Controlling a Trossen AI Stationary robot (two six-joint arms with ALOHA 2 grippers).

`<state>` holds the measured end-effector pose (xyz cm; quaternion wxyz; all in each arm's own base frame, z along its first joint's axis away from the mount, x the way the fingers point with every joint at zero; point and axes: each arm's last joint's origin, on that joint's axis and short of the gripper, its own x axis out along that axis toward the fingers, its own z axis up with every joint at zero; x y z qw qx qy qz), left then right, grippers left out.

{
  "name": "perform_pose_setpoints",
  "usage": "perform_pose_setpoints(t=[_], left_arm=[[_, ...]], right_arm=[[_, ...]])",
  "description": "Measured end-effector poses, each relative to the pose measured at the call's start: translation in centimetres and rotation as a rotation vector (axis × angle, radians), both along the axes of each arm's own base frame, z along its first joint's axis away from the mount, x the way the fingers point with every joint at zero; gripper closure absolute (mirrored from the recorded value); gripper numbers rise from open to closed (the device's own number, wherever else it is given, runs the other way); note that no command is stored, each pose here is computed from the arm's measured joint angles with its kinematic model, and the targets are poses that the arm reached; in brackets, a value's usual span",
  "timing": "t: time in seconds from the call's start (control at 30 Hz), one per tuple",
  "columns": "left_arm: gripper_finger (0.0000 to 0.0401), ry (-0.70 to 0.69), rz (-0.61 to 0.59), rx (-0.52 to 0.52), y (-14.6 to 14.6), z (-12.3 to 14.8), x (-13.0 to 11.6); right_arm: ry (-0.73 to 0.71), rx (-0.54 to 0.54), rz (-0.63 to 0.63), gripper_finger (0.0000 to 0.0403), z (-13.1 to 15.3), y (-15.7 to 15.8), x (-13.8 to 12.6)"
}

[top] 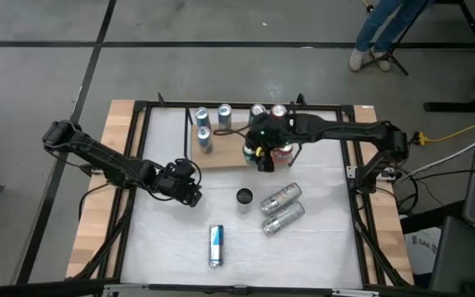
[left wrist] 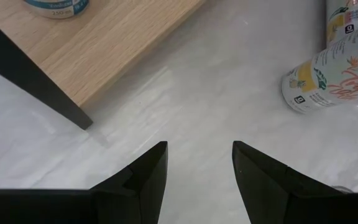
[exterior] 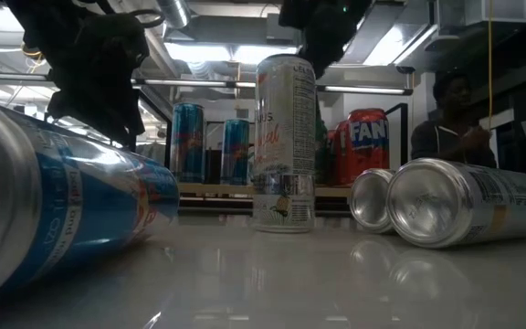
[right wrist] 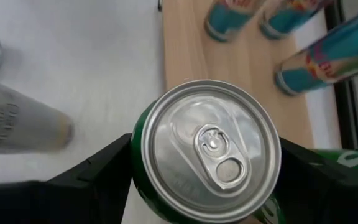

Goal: Sort soda cans
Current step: Put the green soda can on the shelf and align with the other green soda cans

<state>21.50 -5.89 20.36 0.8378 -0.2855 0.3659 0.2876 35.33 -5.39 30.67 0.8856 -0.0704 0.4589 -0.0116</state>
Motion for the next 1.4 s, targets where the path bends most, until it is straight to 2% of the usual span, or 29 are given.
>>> perform_pose_setpoints(t=[0.27,0.57,1.4], left_arm=[[0.0227,-0.004,0.000,-0.001,0.0,0.0,0.0],[0.0227,-0.004,0.000,-0.001,0.0,0.0,0.0],[0.0227,-0.014,0.005,0.003,0.0,0.1,0.1]], right_arm=[[0.016,-0.067,-0.063,0.0100,-2.6,-0.3,0.0],[0.039,-0.082,-0.091,0.0100,-4.4,-0.4,-0.3],[0.055,-0.106,-0.108,0.0100,-4.7,-0.4,-0.4]])
